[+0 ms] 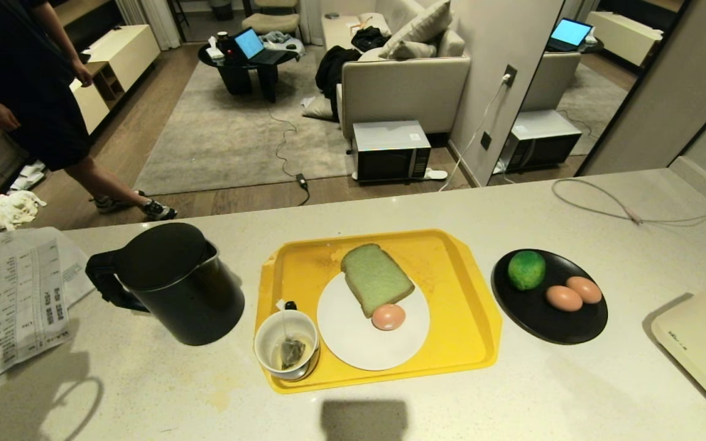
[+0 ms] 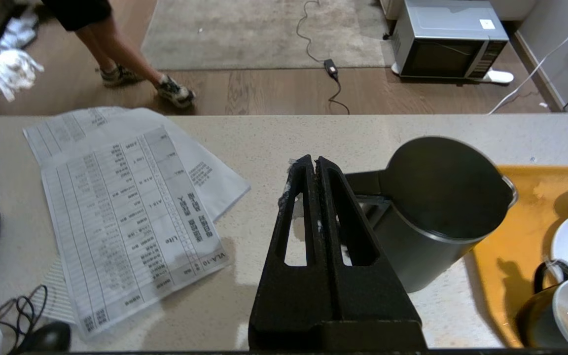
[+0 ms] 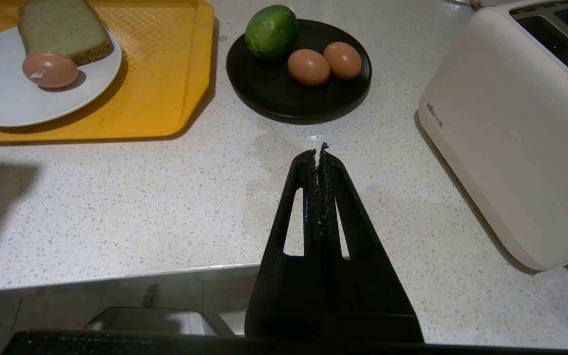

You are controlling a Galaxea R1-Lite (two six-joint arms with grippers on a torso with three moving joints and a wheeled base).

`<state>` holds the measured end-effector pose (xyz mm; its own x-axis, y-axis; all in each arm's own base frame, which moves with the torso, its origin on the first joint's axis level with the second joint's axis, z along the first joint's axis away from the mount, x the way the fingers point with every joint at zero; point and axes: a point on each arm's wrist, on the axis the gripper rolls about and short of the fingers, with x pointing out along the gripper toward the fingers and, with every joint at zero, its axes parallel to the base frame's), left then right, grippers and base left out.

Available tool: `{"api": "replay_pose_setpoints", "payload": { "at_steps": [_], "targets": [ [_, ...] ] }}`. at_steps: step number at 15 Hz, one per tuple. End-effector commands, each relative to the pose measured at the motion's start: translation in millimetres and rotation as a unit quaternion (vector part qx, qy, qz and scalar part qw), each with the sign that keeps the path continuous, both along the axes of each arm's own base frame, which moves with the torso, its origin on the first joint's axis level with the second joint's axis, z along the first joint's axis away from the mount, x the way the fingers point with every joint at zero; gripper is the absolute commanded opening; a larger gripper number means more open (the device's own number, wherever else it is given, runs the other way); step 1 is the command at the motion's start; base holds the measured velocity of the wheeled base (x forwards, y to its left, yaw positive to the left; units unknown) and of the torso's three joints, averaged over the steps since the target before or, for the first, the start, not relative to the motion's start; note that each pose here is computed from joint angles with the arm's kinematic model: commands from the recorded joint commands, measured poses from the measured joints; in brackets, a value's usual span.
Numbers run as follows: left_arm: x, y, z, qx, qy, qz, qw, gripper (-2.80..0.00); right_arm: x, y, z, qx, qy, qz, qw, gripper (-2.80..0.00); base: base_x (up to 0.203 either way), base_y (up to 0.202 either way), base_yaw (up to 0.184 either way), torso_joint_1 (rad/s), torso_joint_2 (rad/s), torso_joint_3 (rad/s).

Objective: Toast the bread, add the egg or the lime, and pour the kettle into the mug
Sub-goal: Pick up the kettle

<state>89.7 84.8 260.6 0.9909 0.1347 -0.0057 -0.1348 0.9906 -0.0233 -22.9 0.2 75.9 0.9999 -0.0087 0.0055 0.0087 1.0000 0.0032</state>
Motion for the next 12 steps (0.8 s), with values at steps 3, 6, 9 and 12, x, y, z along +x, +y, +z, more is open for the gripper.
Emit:
{"api": "replay_pose_setpoints", "payload": {
  "at_steps": [3, 6, 9, 12],
  "targets": [
    [2, -1, -29, 0.067, -0.016, -0.019, 0.9974, -2.80, 0, 0, 0, 0.000, 0.001, 0.000, 1.000, -2.80, 0.000, 0.000, 0.000, 0.000, 0.00, 0.000],
    [3, -3, -48, 0.055, 0.001, -0.030, 0.9981, -2.80, 0, 0, 0, 0.000, 0.001, 0.000, 1.000, -2.80, 0.000, 0.000, 0.000, 0.000, 0.00, 0.000],
    [6, -16, -69, 0.059, 0.002, -0.062, 0.9963, -2.80, 0, 0, 0, 0.000, 0.001, 0.000, 1.000, -2.80, 0.000, 0.000, 0.000, 0.000, 0.00, 0.000],
    [3, -21, -96, 0.058, 0.024, -0.069, 0.9957, -2.80, 0, 0, 0, 0.000, 0.001, 0.000, 1.000, -2.80, 0.000, 0.000, 0.000, 0.000, 0.00, 0.000]
  ]
}}
